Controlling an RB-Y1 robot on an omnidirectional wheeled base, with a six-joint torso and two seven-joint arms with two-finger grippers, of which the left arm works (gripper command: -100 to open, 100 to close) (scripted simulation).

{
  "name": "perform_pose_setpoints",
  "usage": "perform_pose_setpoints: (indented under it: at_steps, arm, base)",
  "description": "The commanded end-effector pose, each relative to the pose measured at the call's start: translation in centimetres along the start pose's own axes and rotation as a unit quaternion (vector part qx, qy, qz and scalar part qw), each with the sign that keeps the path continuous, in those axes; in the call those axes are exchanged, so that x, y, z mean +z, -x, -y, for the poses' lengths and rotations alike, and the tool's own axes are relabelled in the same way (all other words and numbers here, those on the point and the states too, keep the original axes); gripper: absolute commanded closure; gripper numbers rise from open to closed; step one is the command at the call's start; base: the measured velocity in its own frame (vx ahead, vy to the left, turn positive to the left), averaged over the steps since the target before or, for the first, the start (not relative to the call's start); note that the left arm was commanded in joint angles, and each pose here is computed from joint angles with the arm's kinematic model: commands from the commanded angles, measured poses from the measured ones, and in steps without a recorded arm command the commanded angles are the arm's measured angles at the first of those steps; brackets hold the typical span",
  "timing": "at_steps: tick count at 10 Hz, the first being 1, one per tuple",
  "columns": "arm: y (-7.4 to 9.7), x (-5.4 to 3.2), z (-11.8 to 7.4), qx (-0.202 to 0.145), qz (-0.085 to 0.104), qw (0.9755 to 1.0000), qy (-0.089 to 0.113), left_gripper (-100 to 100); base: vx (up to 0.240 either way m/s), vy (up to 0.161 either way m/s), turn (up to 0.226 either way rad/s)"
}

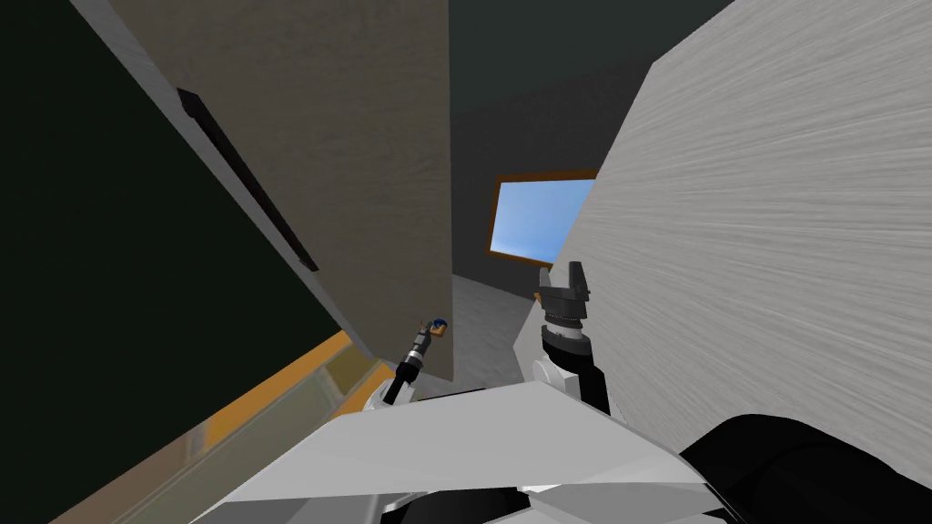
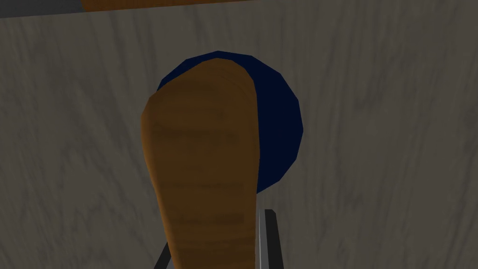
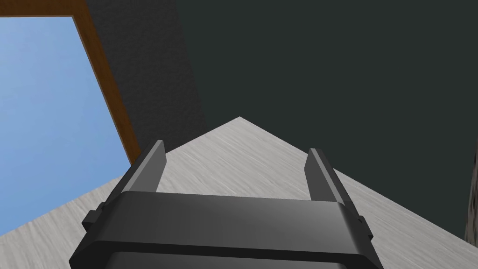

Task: Push the door open

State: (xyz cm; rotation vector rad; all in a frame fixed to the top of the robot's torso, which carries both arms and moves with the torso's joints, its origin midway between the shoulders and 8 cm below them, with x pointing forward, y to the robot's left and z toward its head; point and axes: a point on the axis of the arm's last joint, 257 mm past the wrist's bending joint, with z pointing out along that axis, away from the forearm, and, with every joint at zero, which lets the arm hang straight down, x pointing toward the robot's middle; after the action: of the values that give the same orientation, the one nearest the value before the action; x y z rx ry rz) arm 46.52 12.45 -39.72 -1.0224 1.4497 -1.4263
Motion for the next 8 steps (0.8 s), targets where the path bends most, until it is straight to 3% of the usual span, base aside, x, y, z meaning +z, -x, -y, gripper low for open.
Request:
perform_pose_setpoints:
  at_steps: [1,2,8]
  arm:
    - [1.6,0.14,0.6,0.004,0.010,0.9999,-0.004,100]
    - [2.8,0.16,0.6,0.004,0.027,0.9996,-0.003,100]
    - [5.5,0.14,0.5,-0.003,0.075,0.9972,-0.001,100]
  base:
    - [0.105,-0.116,0.034]
    - [0.130,-0.150,0.051]
    - [0.159,-0.156,0.068]
